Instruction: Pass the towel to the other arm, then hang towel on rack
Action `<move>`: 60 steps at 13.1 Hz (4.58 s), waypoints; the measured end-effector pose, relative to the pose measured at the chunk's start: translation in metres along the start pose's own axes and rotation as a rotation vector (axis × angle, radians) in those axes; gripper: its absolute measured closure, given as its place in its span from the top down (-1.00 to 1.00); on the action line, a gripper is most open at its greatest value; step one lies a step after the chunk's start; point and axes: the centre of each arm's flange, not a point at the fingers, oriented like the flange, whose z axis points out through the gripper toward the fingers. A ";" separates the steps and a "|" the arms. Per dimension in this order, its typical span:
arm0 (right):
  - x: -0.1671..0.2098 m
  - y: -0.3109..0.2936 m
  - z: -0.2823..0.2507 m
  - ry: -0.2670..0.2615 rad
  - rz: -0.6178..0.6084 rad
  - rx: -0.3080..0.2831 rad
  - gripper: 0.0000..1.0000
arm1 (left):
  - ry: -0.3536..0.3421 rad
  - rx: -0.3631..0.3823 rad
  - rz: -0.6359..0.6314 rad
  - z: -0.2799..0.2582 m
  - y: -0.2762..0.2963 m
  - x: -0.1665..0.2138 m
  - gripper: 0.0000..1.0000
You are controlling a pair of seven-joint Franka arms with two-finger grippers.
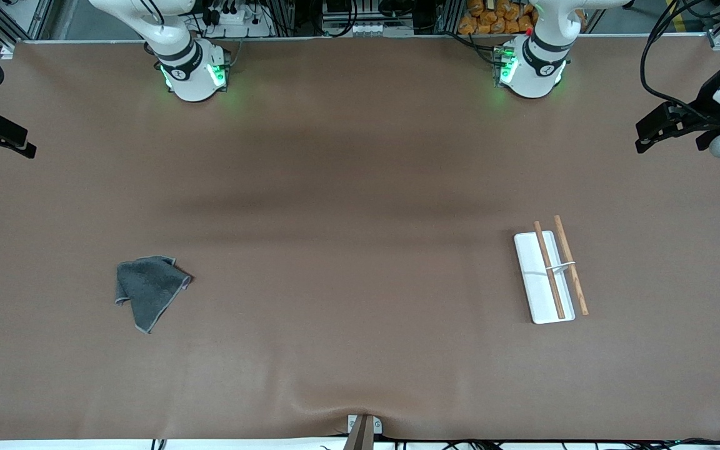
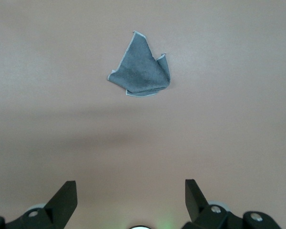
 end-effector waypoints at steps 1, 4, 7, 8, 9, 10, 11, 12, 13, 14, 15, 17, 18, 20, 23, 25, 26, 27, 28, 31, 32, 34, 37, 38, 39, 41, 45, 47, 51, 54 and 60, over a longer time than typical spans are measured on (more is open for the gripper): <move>0.000 0.000 0.000 0.000 0.000 0.000 1.00 | 0.000 0.000 0.000 0.000 0.000 0.000 1.00; 0.000 0.000 -0.001 0.004 0.001 0.000 1.00 | 0.008 -0.001 -0.001 -0.004 -0.001 0.000 1.00; 0.000 0.000 -0.001 0.004 0.001 0.000 1.00 | 0.010 -0.001 -0.001 -0.005 -0.001 0.000 1.00; 0.000 0.001 -0.001 0.004 0.001 0.000 1.00 | 0.011 -0.001 -0.001 -0.005 -0.001 0.000 1.00; 0.000 0.001 -0.001 0.004 0.002 0.000 1.00 | 0.011 -0.001 -0.001 -0.005 -0.001 0.000 1.00; 0.000 0.001 -0.001 0.004 0.002 0.000 1.00 | 0.012 -0.001 -0.001 -0.005 -0.001 0.000 1.00; 0.000 0.002 -0.001 0.003 0.003 0.000 1.00 | 0.012 -0.001 -0.001 -0.005 -0.001 0.000 1.00; 0.000 0.002 0.000 0.001 0.004 0.000 1.00 | 0.012 -0.001 -0.001 -0.006 -0.001 0.000 1.00; 0.001 0.002 0.002 -0.005 0.004 0.000 1.00 | 0.012 -0.002 -0.001 -0.006 0.000 0.000 1.00; 0.003 0.002 0.007 -0.016 0.004 0.001 1.00 | 0.013 -0.002 0.000 -0.006 0.000 0.000 1.00; 0.007 0.003 0.016 -0.033 0.005 0.001 1.00 | 0.013 -0.002 0.001 -0.007 0.001 -0.001 1.00; 0.023 0.004 0.044 -0.083 0.007 0.002 1.00 | 0.016 -0.001 0.006 -0.009 0.003 -0.003 1.00; 0.032 0.005 0.059 -0.104 0.008 0.002 1.00 | 0.016 -0.001 0.008 -0.009 0.004 -0.004 1.00; 0.055 0.010 0.095 -0.127 0.016 0.001 1.00 | 0.016 -0.001 0.008 -0.009 0.004 -0.003 1.00; 0.094 0.016 0.155 -0.132 0.024 -0.001 1.00 | 0.015 -0.002 0.003 -0.008 0.002 -0.002 1.00; 0.115 0.022 0.192 -0.121 0.034 -0.004 1.00 | 0.015 -0.002 0.002 -0.007 0.001 -0.002 1.00; 0.124 0.028 0.210 -0.114 0.042 -0.004 1.00 | 0.014 -0.002 0.001 -0.007 0.001 -0.002 1.00; 0.132 0.035 0.227 -0.106 0.051 -0.005 1.00 | 0.013 -0.002 0.001 -0.006 0.001 -0.002 1.00; 0.139 0.042 0.245 -0.103 0.060 -0.005 1.00 | 0.012 -0.002 0.001 -0.006 0.001 -0.001 1.00; 0.149 0.059 0.295 -0.145 0.088 0.002 1.00 | 0.015 -0.003 0.001 -0.005 0.001 0.000 1.00; 0.150 0.063 0.310 -0.164 0.100 0.011 1.00 | 0.017 -0.003 0.001 -0.004 0.001 0.001 1.00; 0.152 0.070 0.337 -0.190 0.150 0.052 1.00 | 0.017 -0.003 0.001 -0.004 0.001 0.001 1.00; 0.154 0.084 0.373 -0.197 0.224 0.093 1.00 | 0.018 -0.003 0.000 -0.004 0.000 0.002 1.00; 0.153 0.088 0.384 -0.188 0.244 0.098 1.00 | 0.018 -0.003 0.000 -0.003 0.000 0.002 1.00; 0.150 0.090 0.396 -0.176 0.256 0.100 1.00 | 0.018 -0.003 0.000 -0.003 0.000 0.002 1.00; 0.142 0.089 0.424 -0.156 0.279 0.110 1.00 | 0.017 -0.003 0.000 -0.002 0.000 0.002 1.00; 0.129 0.087 0.449 -0.168 0.308 0.134 1.00 | 0.017 -0.003 0.000 -0.002 0.000 0.003 1.00; 0.127 0.087 0.451 -0.174 0.313 0.135 1.00 | 0.015 -0.003 0.000 -0.001 0.000 0.003 1.00; 0.125 0.090 0.455 -0.178 0.331 0.142 0.81 | 0.013 -0.003 0.000 0.001 0.001 0.004 1.00; 0.123 0.094 0.459 -0.179 0.379 0.192 0.15 | 0.012 -0.003 0.000 0.001 0.001 0.004 1.00; 0.122 0.095 0.462 -0.179 0.389 0.201 -0.93 | 0.011 -0.003 -0.002 0.002 -0.001 0.004 1.00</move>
